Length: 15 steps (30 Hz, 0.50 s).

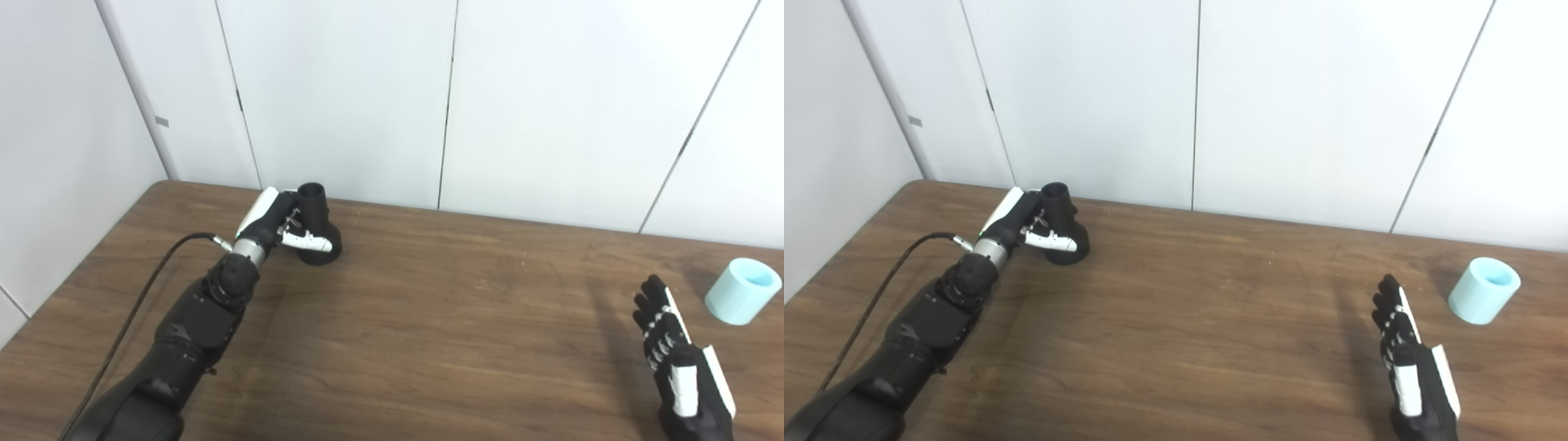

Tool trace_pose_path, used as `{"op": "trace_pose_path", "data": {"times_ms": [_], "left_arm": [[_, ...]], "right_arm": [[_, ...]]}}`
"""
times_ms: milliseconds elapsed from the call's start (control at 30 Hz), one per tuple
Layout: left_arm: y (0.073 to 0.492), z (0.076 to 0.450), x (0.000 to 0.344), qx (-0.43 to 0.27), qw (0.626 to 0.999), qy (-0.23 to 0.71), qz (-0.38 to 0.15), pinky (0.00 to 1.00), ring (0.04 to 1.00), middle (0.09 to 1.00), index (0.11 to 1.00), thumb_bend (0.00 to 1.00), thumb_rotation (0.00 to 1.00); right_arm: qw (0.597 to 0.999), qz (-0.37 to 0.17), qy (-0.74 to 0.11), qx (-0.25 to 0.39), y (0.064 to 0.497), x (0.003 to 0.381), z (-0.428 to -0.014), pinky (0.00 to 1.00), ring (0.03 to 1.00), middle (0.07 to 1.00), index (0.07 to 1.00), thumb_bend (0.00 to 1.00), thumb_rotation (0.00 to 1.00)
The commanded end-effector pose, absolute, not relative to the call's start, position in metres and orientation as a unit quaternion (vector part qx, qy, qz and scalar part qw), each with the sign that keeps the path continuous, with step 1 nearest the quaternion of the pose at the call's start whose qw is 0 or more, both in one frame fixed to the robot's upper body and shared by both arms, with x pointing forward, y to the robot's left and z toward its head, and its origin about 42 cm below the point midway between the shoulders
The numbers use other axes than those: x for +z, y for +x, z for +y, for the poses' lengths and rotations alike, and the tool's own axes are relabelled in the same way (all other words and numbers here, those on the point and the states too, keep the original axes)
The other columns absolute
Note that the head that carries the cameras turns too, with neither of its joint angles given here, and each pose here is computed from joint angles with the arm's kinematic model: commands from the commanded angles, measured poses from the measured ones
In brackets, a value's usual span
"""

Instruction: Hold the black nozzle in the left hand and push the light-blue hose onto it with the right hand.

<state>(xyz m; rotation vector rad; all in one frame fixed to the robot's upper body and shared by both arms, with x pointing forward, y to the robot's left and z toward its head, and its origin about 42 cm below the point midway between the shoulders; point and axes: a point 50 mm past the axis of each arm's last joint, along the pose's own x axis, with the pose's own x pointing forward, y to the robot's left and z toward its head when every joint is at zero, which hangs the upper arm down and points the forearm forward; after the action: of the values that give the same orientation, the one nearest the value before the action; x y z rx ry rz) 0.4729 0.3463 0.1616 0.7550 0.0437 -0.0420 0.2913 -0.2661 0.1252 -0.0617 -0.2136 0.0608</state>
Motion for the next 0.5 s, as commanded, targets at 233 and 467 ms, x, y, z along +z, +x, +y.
{"op": "trace_pose_path", "data": {"times_ms": [233, 467], "left_arm": [[0.405, 0.283, 0.073, -0.118, 0.917, 0.363, 0.115, 0.28, 0.358, 0.455, 0.497, 0.53, 0.00], [0.376, 0.225, 0.067, -0.234, 0.900, 0.359, 0.083, 0.26, 0.332, 0.450, 0.494, 0.53, 0.00]], "right_arm": [[0.997, -0.069, -0.013, 0.024, 0.277, 0.105, -0.263, 0.99, 1.000, 1.000, 1.000, 0.71, 1.00], [0.997, -0.067, -0.010, 0.023, 0.278, 0.107, -0.257, 0.99, 1.000, 1.000, 1.000, 0.71, 1.00]]}}
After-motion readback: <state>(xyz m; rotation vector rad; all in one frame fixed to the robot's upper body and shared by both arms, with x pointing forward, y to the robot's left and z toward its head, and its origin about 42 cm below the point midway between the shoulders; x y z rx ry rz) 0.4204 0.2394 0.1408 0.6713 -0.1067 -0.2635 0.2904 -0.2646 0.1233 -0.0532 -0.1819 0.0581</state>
